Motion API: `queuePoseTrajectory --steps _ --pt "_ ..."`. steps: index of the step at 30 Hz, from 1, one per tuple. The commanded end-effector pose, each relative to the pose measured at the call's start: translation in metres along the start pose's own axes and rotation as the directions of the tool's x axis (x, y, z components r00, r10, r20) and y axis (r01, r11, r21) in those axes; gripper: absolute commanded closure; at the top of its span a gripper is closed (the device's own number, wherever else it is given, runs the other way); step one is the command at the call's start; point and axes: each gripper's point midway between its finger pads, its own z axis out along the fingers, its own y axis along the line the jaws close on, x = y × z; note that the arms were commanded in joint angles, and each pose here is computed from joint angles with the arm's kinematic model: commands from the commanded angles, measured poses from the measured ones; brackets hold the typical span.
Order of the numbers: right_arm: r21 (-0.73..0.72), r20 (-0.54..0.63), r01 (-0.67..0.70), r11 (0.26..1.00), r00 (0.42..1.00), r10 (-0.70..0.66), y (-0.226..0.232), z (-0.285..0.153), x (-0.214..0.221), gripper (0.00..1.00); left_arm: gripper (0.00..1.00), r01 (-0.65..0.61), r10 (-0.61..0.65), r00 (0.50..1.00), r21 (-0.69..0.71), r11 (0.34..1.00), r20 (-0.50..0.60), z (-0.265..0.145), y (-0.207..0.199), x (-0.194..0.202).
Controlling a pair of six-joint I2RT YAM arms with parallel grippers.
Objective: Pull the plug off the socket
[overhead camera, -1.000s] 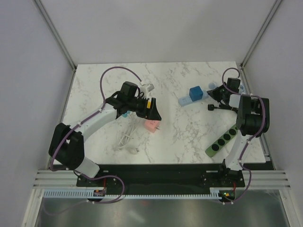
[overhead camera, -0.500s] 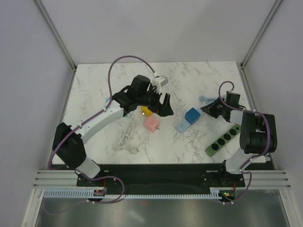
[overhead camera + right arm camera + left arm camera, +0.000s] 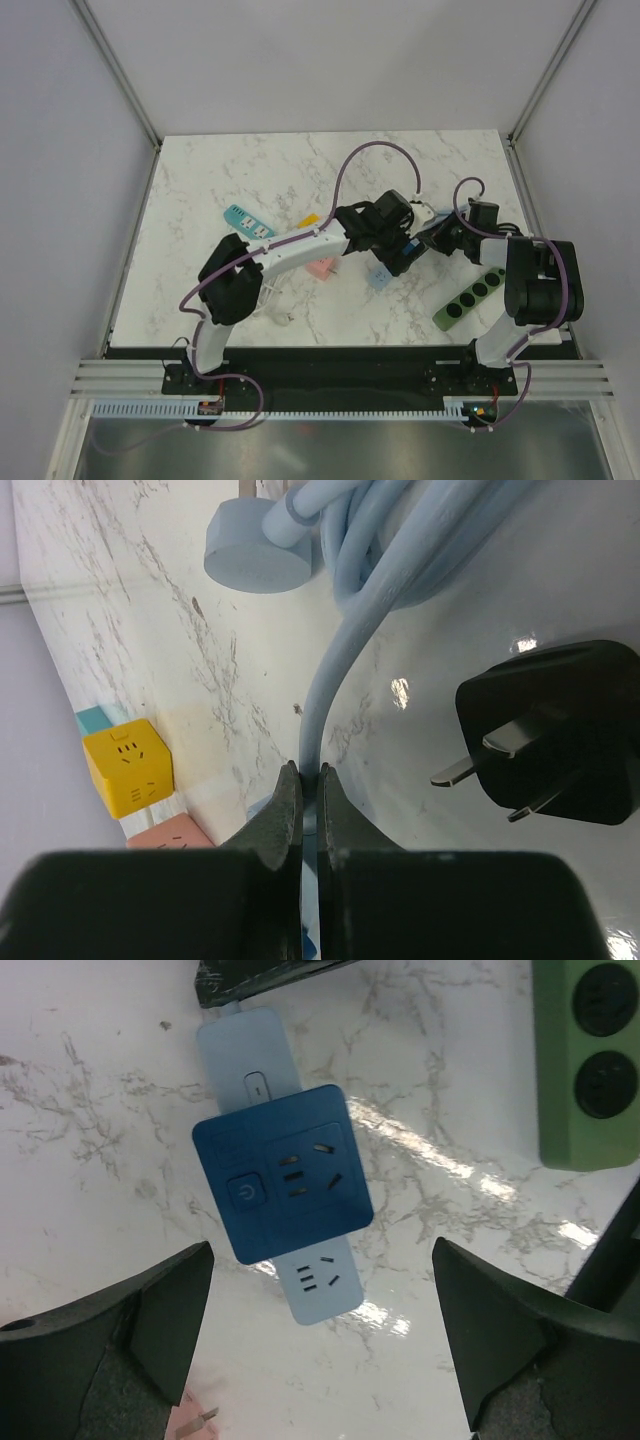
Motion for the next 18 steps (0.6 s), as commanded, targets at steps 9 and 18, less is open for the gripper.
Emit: queuePoseTrajectory --steps 9,18 --pt "-0.075 -0.057 -0.015 0.997 0.998 0.010 0.007 -0.004 0.023 1.00 0.02 -0.053 0.044 0.998 -0.173 0.983 -0.054 0.028 0.030 -0.003" --pt "-0.074 -0.036 0.012 0.997 0.999 -0.015 0.010 -0.012 0.024 1.00 0.11 -0.022 0.015 0.997 -0.092 0.996 -0.077 0.057 0.018 0.002"
